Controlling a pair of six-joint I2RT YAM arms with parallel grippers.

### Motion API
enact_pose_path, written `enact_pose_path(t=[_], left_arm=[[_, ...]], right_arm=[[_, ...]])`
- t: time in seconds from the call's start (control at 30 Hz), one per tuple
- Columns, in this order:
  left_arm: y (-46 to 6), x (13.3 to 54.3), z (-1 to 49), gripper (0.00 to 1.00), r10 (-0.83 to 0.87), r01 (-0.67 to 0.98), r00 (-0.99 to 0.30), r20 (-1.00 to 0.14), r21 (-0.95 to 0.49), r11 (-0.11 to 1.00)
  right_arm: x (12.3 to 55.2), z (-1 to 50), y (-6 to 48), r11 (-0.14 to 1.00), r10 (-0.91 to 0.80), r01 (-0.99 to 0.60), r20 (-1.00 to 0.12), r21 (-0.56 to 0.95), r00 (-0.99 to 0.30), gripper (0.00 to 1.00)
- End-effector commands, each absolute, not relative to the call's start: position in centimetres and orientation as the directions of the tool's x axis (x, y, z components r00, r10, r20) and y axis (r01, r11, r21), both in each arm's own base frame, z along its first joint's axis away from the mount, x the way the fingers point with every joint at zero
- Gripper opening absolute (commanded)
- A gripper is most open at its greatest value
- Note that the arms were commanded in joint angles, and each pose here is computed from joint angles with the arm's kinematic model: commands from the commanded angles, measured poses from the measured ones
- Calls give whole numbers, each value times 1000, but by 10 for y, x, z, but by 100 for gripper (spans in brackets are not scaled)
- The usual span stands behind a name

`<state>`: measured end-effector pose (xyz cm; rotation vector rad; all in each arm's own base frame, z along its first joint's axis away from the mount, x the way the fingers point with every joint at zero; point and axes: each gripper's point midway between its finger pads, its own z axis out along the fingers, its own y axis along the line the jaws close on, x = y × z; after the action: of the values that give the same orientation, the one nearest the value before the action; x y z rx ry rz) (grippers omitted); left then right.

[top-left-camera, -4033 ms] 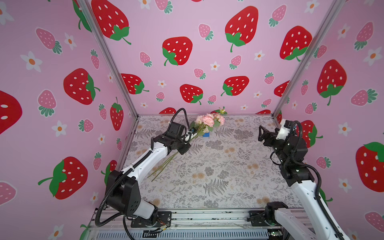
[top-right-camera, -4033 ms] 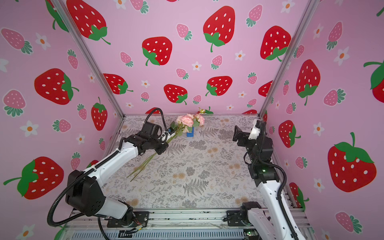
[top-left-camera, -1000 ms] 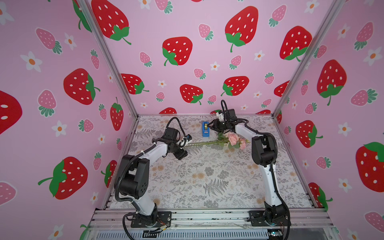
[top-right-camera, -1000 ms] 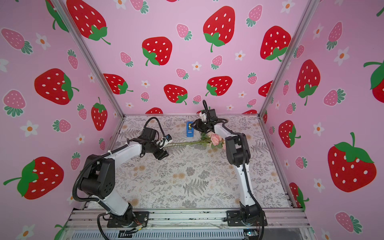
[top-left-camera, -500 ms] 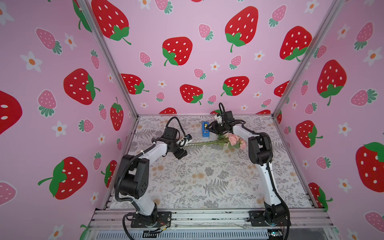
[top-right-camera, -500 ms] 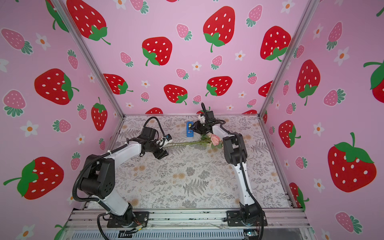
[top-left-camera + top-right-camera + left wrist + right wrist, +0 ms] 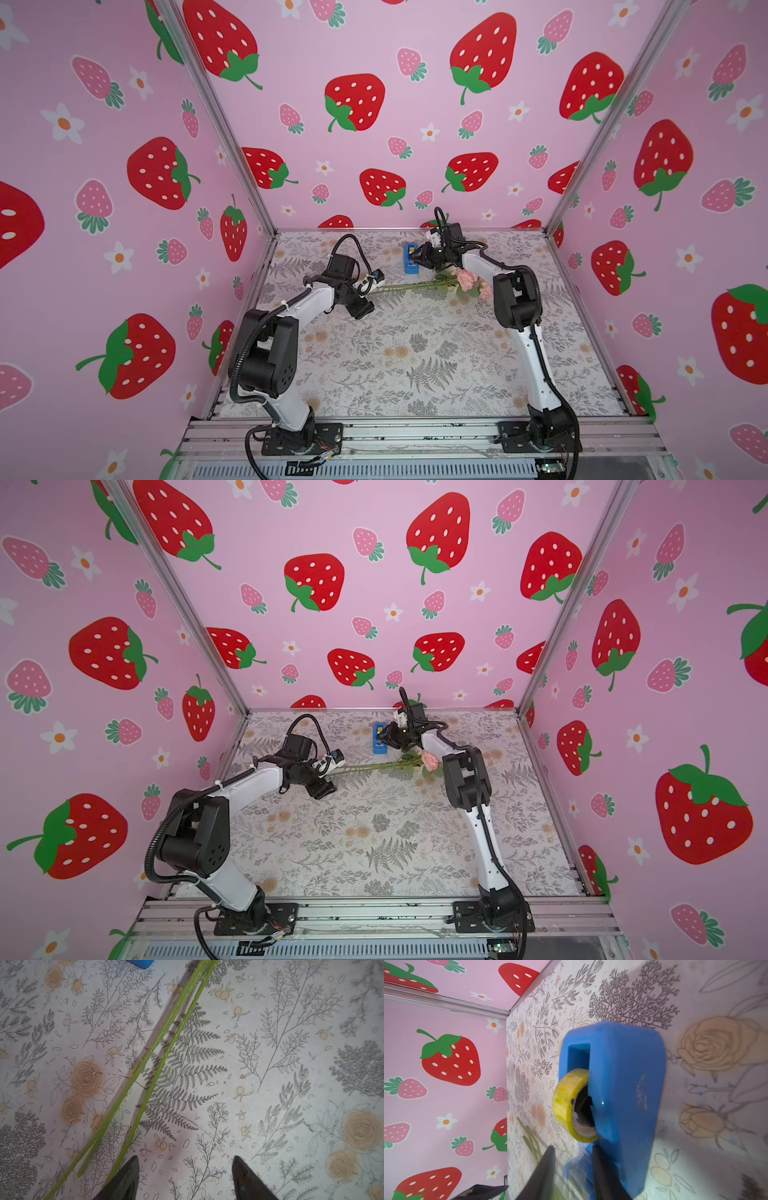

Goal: Wrap bouquets with tape
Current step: Pull the tape from the tape cutter.

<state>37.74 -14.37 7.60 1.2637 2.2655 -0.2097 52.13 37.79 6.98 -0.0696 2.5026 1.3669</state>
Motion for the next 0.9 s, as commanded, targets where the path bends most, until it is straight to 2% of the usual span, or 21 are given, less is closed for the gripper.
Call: enact_pose_path(t=[0.0, 0.43, 0.53, 0.67, 0.87], left_arm=[[-143, 373, 81, 72, 758, 844, -399, -516, 118, 524], [-141, 369, 83, 72, 763, 844, -402, -507, 119, 523], [-140, 369, 84, 72, 766, 843, -403, -501, 122, 523], [-144, 367, 95, 71, 763, 848, -388, -517, 123, 515], [-146, 365, 96, 69, 763, 852, -391, -516, 112, 512]], right_arm=[[515, 46, 383, 557, 93, -120, -205, 822, -974, 33], [506, 40, 390, 508, 46, -133, -180, 851, -983, 20], [507, 53, 395, 465, 33, -162, -200, 870, -979, 13], [510, 94, 403, 387, 32, -248, -282, 888, -959, 1], [506, 128, 408, 291, 17, -302, -321, 908, -947, 0]])
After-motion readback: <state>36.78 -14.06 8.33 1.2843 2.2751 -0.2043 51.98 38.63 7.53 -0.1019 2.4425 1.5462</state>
